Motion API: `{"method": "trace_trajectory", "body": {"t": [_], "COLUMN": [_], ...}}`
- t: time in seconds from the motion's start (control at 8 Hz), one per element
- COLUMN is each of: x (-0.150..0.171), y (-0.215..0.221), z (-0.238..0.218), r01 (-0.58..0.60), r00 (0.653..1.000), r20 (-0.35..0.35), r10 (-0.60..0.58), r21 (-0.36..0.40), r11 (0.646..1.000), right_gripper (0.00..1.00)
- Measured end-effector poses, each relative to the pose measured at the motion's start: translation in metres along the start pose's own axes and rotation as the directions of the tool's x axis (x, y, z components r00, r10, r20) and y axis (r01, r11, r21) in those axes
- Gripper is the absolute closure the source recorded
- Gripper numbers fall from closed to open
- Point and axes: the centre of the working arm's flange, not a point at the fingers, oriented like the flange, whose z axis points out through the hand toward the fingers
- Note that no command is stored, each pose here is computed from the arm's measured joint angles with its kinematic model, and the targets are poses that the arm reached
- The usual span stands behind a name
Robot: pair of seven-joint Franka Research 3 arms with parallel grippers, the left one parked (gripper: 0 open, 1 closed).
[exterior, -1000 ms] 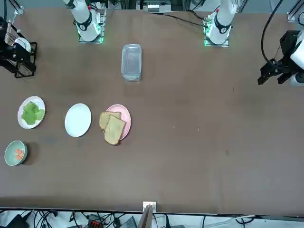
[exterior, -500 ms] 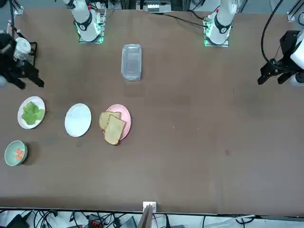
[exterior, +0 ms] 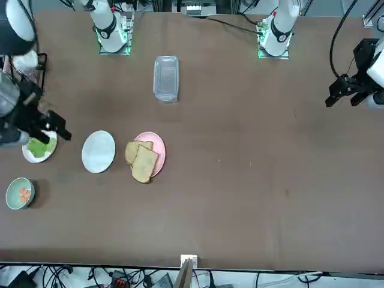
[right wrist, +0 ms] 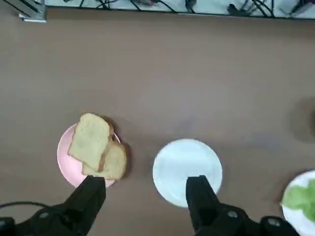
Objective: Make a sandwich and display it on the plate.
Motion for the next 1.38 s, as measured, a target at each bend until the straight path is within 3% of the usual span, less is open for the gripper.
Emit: {"method": "trace_trajectory", "body": {"t": [0.5,1.0,1.38], "x": [0.027,0.041,0.061], "y": [-0.022,-0.025,-0.04], "z": [0.042,0.069,0.105], "r01": [0.068,0.227,0.312], "r00": [0.997,0.973,0.949], "r20": [0.029,-0.01,-0.016], "r10": [-0.069,-0.229,-0.316], "r21": [0.015,0.193,0.216], "r11": [0.998,0.955,0.925], "right_gripper": [0.0,0.0,0.0]}}
